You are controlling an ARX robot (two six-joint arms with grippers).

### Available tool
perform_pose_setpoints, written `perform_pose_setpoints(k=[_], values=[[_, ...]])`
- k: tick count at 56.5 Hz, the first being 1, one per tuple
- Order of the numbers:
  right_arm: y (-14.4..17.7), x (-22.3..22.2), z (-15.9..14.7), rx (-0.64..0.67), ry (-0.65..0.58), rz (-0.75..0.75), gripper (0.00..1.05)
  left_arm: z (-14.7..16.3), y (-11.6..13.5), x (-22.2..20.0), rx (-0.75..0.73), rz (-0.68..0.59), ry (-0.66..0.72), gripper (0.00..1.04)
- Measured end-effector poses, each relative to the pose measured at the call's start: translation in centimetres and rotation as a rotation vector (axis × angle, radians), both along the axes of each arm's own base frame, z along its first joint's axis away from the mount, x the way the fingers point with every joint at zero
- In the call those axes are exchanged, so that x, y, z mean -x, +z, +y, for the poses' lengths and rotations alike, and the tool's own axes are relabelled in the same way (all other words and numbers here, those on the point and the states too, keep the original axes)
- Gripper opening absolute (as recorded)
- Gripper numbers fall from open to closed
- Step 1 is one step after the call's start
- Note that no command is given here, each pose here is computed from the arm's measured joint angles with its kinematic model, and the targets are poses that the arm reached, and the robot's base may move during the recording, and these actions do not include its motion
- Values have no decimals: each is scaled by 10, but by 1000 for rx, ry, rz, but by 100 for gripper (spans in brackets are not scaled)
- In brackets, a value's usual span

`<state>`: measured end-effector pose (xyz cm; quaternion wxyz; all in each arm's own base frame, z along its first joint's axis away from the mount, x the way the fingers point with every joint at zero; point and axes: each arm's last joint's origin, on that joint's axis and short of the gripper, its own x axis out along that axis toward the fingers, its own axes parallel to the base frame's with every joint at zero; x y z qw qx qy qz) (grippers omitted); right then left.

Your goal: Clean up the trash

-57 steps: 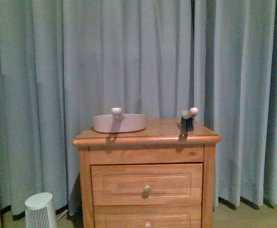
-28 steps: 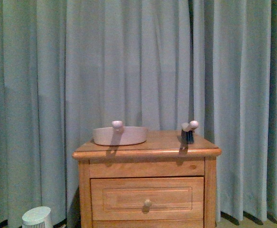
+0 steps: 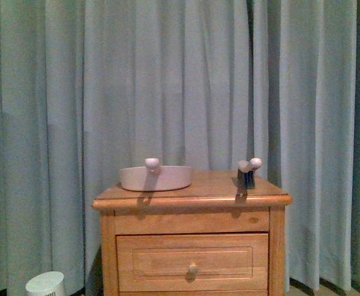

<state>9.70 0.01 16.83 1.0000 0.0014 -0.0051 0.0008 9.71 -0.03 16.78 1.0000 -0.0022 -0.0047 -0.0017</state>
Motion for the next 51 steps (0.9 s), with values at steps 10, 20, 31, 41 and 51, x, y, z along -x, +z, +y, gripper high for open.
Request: perform_pose_setpoints(k=[10, 20, 31, 41, 51], values=[[0, 0, 0, 0, 0, 0, 97, 0, 0, 0, 0, 0, 0, 97], [0, 0, 0, 0, 0, 0, 97, 0, 0, 0, 0, 0, 0, 97], [0, 0, 0, 0, -1, 0, 97, 0, 0, 0, 0, 0, 0, 97], [0, 0, 0, 0, 0, -1, 97, 0, 0, 0, 0, -1, 0, 97], [0, 0, 0, 0, -1, 0, 97, 0, 0, 0, 0, 1, 0, 97]])
